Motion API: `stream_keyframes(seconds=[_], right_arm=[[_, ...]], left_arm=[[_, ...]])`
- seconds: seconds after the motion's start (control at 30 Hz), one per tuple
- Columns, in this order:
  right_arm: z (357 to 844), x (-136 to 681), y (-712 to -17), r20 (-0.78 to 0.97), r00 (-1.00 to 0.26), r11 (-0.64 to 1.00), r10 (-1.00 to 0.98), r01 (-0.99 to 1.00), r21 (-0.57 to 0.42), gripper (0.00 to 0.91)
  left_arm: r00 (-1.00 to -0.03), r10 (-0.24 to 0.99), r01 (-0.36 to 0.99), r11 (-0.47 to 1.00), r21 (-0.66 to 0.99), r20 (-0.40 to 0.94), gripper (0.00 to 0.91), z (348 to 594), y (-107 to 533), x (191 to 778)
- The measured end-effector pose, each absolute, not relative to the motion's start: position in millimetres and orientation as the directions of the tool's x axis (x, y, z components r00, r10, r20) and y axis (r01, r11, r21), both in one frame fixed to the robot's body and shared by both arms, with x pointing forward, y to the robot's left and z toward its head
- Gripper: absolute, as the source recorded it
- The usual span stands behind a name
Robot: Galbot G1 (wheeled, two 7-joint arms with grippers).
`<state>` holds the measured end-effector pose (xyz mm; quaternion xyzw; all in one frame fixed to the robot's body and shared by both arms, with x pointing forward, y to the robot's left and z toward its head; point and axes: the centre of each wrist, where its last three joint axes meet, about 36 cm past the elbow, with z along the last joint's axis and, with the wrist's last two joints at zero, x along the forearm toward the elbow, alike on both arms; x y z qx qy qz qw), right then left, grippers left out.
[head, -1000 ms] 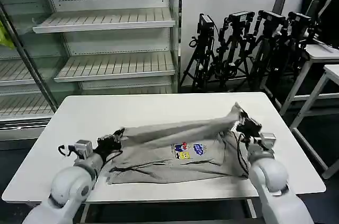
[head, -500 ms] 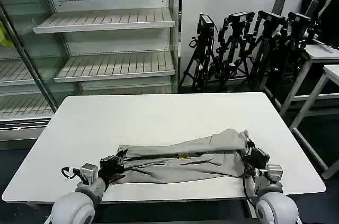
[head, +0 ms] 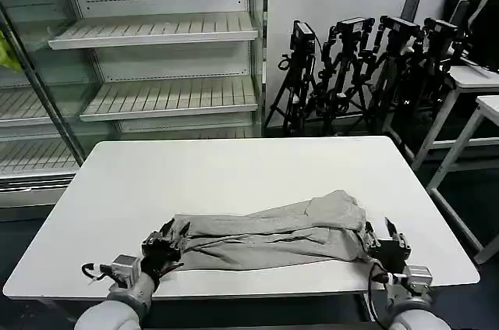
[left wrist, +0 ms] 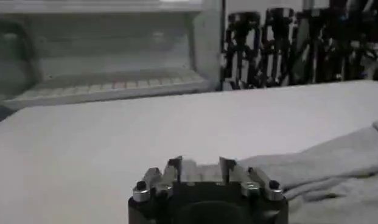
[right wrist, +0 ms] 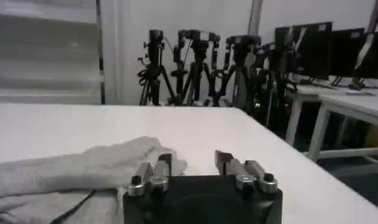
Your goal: Fold and organize the clothes.
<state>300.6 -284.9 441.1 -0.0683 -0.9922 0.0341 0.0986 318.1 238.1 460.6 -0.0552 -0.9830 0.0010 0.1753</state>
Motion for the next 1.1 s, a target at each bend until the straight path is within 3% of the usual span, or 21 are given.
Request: stream_keyframes(seconds=[0.4,0.43,1.1], right_arm=[[450,270,-278,0.194,-0.968,0.986,0.159,0.148,-0.073,0.907],[450,269,-277,0.195,-0.968,0.986,0.161,0.149,-0.072,0.907],[460,246,-270,0.199,-0.963,0.983,0.181,0.171,-0.066,0.907]], left_arm=[[-0.926,0.047,-0.041,0.974,-0.223,0.375,0.887,447,210,302],[-0.925,0.045,-0.049,0.971,-0.234,0.378,0.01,445,208,303],[-0.908,0.003,-0.142,0.939,-0.312,0.42,0.01,405,186,320]])
